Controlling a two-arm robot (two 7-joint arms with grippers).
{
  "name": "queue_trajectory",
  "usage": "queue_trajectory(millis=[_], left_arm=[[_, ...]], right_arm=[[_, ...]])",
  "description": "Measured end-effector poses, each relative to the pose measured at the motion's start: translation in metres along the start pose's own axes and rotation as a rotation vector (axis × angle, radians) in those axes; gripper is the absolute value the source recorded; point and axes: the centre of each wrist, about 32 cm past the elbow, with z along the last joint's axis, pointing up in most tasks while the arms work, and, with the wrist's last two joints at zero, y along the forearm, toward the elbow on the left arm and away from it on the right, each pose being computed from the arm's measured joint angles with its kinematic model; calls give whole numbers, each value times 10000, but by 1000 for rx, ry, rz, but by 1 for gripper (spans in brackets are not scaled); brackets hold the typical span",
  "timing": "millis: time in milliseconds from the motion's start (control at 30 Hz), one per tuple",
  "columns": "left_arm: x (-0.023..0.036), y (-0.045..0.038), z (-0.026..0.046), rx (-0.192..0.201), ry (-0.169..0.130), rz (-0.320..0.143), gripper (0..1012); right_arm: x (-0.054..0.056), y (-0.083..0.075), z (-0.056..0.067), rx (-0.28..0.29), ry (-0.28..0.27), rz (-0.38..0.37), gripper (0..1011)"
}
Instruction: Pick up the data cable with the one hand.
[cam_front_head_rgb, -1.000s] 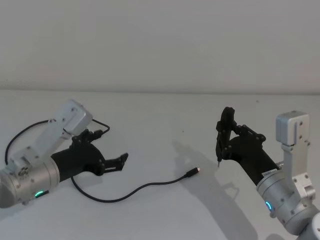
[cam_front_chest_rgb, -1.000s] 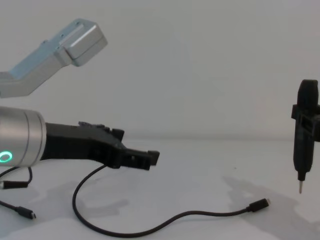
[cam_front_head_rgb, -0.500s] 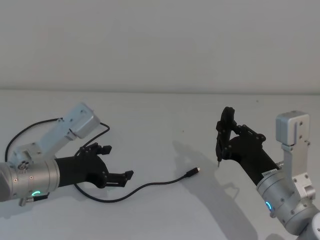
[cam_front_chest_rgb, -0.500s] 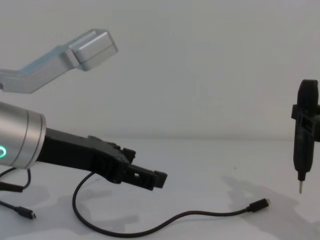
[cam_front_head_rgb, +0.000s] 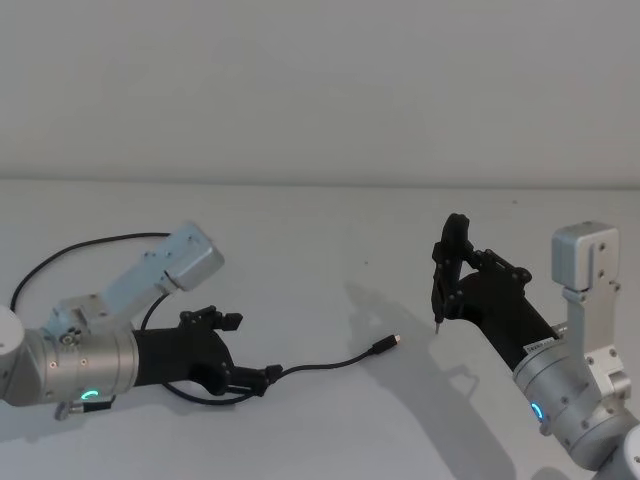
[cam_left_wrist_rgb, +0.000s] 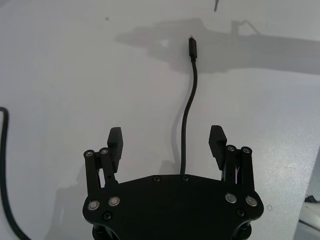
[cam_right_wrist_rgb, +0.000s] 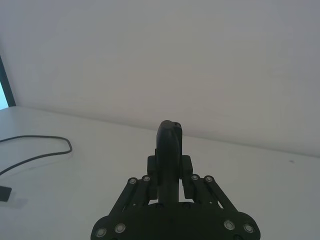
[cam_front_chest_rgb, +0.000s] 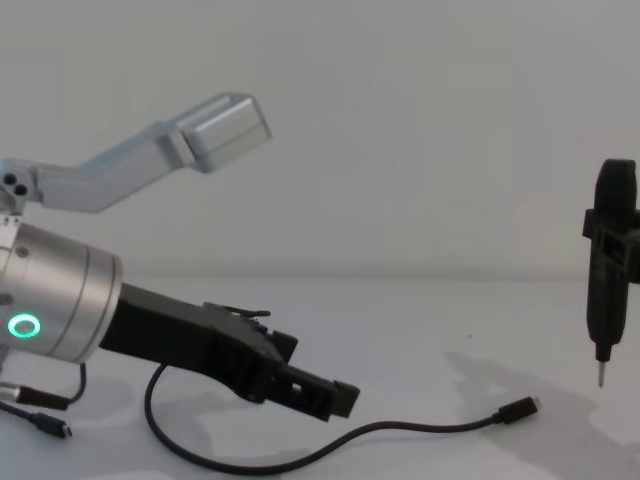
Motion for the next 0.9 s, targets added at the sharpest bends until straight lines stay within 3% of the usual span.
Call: queue_trajectory(millis=[467, 900], left_arm=[[19, -175, -45, 36, -46, -28, 1002], [37, -333, -63, 49, -59, -44, 1001]], right_arm=[[0, 0, 0, 0, 0, 0, 275], [0, 0, 0, 0, 0, 0, 274]])
